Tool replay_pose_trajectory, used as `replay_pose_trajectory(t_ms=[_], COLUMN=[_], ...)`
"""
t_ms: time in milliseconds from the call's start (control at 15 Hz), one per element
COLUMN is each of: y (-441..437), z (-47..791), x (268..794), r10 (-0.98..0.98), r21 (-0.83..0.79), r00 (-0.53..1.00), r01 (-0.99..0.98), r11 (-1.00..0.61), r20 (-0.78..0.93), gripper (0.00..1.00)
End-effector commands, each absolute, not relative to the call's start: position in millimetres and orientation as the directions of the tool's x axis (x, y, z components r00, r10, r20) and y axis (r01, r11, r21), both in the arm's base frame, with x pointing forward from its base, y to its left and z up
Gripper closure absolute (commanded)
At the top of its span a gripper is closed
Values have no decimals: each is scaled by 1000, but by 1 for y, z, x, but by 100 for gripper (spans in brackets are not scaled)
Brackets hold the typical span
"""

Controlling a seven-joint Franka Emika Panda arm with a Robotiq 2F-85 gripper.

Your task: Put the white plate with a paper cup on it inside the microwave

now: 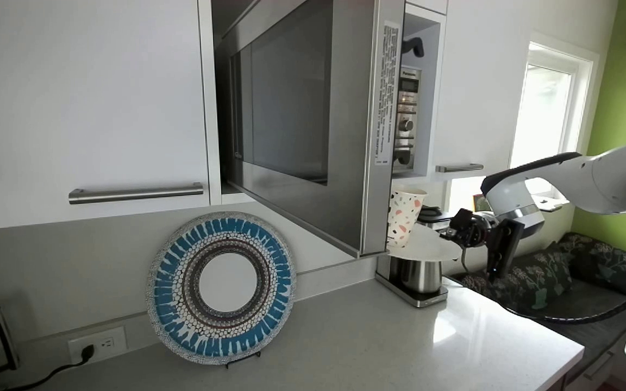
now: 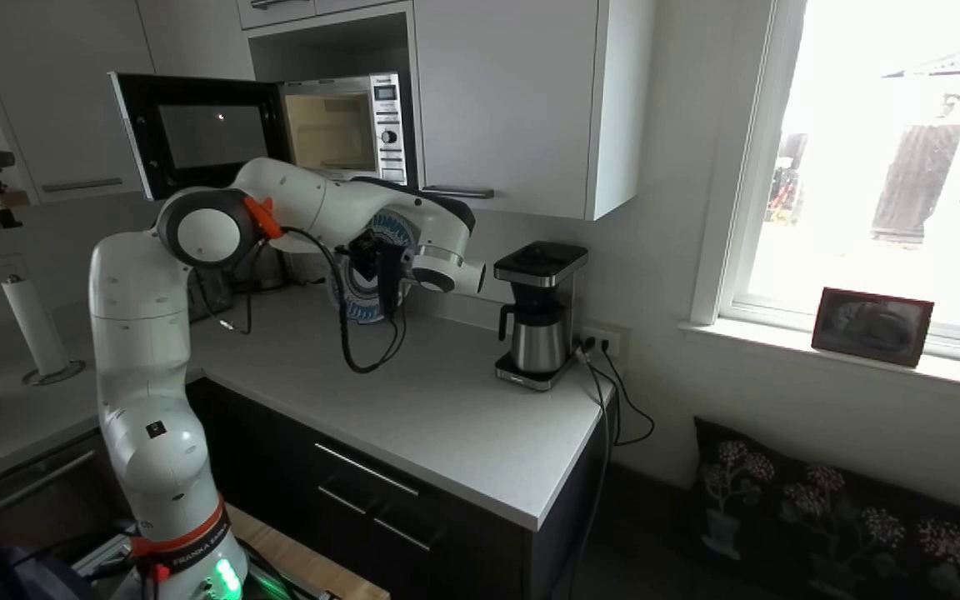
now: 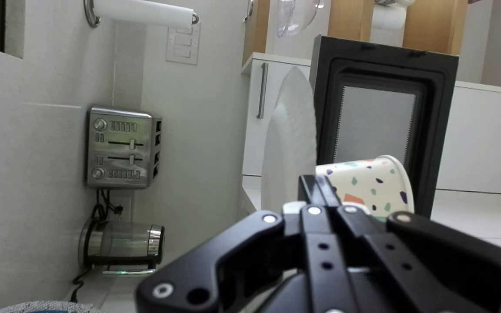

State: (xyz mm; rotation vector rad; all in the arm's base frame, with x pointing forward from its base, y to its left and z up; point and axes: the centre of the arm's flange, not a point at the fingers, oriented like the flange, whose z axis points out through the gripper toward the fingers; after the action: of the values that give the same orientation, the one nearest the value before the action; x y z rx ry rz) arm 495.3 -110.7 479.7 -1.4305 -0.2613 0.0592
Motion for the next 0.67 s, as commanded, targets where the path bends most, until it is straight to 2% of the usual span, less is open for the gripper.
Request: replay_pose_trajectory(t_ms=[0, 600], y=[-106, -96], z=[499, 541], x=[496, 499], r10=[232, 277], r21=[-988, -995], r00=[968, 959], r01=[63, 32], r11=[143, 95], r20=[95, 57], gripper=[100, 100])
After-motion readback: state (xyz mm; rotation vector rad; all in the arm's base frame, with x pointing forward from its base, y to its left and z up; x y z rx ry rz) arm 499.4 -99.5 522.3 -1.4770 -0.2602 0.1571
